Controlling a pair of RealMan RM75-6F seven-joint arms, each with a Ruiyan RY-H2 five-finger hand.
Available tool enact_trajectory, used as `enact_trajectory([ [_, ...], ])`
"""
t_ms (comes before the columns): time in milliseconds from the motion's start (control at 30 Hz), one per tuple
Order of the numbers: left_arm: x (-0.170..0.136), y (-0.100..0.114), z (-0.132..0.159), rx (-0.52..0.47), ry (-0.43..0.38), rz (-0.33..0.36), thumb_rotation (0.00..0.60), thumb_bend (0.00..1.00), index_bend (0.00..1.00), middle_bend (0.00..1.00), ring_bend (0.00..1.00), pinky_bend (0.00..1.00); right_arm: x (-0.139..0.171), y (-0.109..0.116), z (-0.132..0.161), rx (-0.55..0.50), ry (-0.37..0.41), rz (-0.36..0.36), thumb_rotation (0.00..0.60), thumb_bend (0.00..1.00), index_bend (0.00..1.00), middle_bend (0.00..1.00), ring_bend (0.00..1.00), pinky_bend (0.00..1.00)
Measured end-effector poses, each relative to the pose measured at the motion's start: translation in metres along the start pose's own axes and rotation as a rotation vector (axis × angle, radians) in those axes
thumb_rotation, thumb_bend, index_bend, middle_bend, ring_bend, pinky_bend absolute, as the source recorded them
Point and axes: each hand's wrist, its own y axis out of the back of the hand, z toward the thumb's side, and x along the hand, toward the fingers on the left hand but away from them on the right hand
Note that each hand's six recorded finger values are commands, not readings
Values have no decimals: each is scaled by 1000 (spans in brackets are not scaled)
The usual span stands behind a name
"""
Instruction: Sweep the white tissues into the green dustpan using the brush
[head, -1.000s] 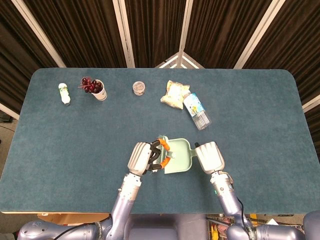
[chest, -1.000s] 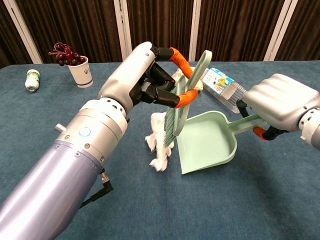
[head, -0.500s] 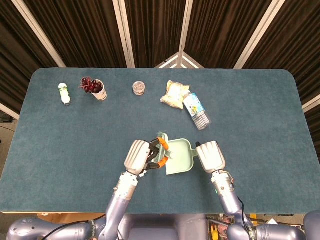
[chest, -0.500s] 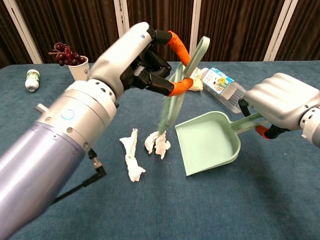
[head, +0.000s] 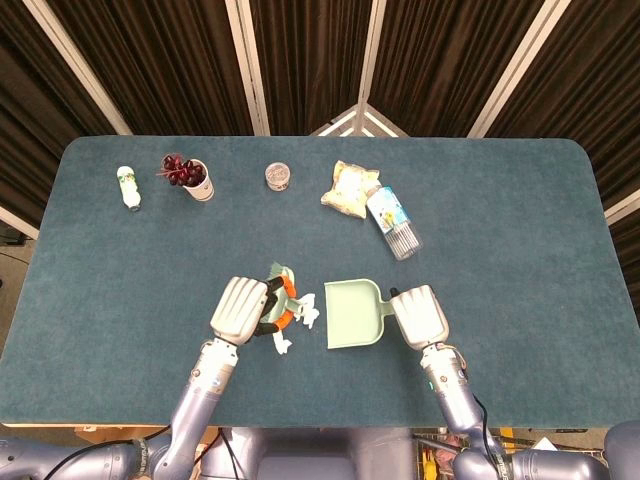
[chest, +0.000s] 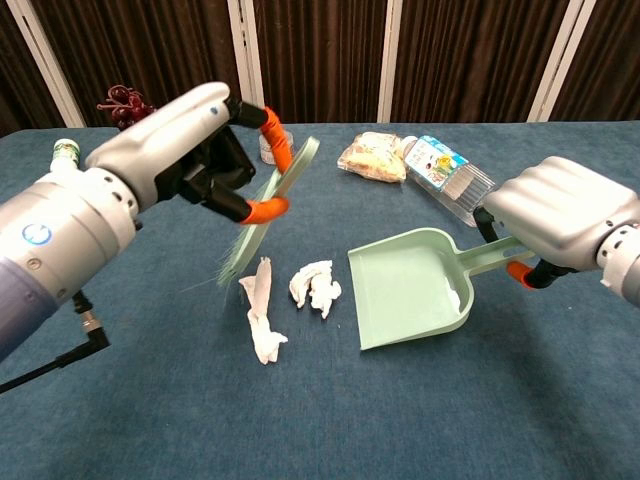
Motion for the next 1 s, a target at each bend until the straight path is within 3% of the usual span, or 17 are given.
enact_trajectory([
  [267, -4, -7, -8, -5, 11, -11, 600, 644, 790, 1000, 1000, 1000, 2, 1, 2, -10, 8, -5, 600, 503, 696, 848, 817, 813],
  [600, -9, -30, -12, -26, 26, -35, 600, 644, 790, 1000, 1000, 1000, 3, 3, 4, -12, 6, -3, 600, 503, 697, 848, 817, 813],
  [1000, -1, -61, 15, -69, -18, -42, 600, 644, 781, 1000, 1000, 1000, 3, -2, 1, -12, 5, 1, 600, 504, 697, 848, 817, 813],
])
